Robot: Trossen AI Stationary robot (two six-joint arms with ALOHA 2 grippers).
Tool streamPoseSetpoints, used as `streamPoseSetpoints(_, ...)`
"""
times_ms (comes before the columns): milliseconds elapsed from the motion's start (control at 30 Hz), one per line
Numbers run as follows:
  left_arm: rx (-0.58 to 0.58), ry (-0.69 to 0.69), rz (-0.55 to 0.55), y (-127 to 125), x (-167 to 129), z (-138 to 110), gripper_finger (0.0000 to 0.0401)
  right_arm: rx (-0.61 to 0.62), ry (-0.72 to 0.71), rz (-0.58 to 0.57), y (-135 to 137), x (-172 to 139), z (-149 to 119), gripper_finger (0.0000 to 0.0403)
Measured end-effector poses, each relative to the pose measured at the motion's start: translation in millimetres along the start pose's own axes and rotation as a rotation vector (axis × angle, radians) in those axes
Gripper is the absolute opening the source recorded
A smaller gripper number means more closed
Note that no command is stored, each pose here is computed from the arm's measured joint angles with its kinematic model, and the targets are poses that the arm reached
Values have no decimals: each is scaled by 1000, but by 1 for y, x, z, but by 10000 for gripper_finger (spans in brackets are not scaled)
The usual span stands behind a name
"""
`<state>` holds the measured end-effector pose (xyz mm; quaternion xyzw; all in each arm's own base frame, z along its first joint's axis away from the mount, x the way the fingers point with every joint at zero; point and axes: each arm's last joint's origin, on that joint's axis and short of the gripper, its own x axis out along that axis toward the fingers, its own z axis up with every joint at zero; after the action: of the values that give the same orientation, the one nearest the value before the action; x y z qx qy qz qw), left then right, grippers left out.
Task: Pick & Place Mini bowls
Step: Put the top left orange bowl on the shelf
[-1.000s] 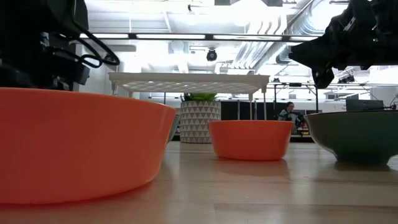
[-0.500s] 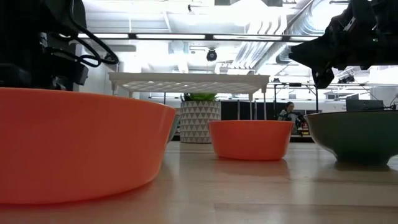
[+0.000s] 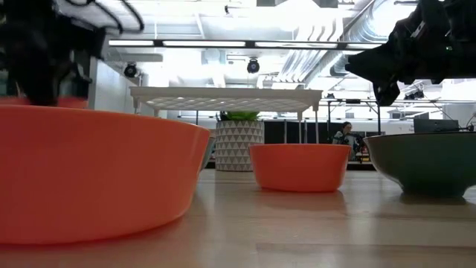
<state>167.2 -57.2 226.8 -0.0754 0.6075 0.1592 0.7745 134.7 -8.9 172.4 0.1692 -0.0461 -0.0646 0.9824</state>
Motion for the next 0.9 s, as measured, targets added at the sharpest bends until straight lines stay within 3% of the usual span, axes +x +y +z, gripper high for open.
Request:
streamPoseSetpoints(200,-66,-76,0,8,-47,10,0,-1,10,-3,0,0,-1,71)
streamPoseSetpoints(500,-338,-222,-70,29,-113,35,0,-3,30,-10,-1,0,-3,71)
streamPoseSetpoints(667,-408,-264,-26,46,-125,54,0,-4,31,-12,-1,0,-3,71)
streamPoseSetpoints(900,-378,-266,-21,63,-128,80,0,-3,31,-12,-1,0,-3,71)
